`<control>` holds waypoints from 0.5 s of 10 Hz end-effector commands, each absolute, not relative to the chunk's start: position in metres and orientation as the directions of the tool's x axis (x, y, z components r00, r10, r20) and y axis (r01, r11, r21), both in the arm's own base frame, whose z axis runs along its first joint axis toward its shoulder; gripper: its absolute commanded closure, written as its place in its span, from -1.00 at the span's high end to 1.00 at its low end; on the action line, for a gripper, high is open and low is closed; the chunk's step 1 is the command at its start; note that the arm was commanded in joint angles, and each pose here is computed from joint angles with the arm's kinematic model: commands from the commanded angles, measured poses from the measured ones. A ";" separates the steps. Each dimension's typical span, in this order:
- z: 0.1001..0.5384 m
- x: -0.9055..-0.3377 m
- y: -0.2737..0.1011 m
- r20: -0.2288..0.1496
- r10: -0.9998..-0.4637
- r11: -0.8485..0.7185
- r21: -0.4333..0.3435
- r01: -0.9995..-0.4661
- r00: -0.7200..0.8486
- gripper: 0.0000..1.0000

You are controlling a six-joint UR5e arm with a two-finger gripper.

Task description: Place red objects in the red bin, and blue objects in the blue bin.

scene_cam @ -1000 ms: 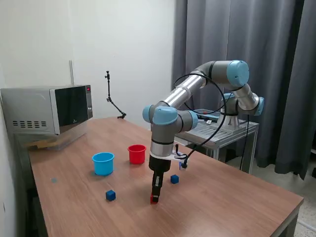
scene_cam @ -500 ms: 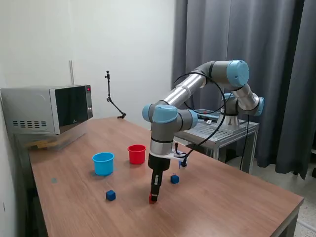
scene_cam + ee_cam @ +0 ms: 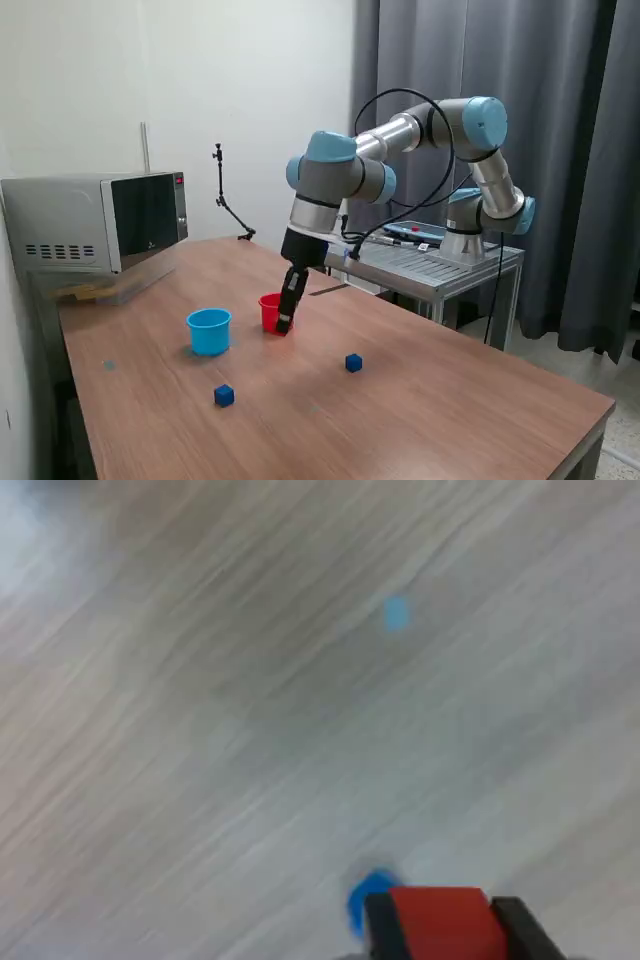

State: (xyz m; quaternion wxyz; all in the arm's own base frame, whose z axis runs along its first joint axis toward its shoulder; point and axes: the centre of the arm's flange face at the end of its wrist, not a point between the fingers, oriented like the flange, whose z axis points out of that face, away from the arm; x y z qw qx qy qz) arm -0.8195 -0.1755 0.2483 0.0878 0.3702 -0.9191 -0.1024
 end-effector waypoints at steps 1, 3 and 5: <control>0.268 -0.781 -0.119 0.019 -0.650 0.739 0.251 -0.625 -0.760 -1.00; 0.264 -0.747 -0.100 -0.035 -0.627 0.755 0.218 -0.618 -0.778 -1.00; 0.277 -0.715 -0.060 -0.090 -0.578 0.781 0.226 -0.582 -0.811 -1.00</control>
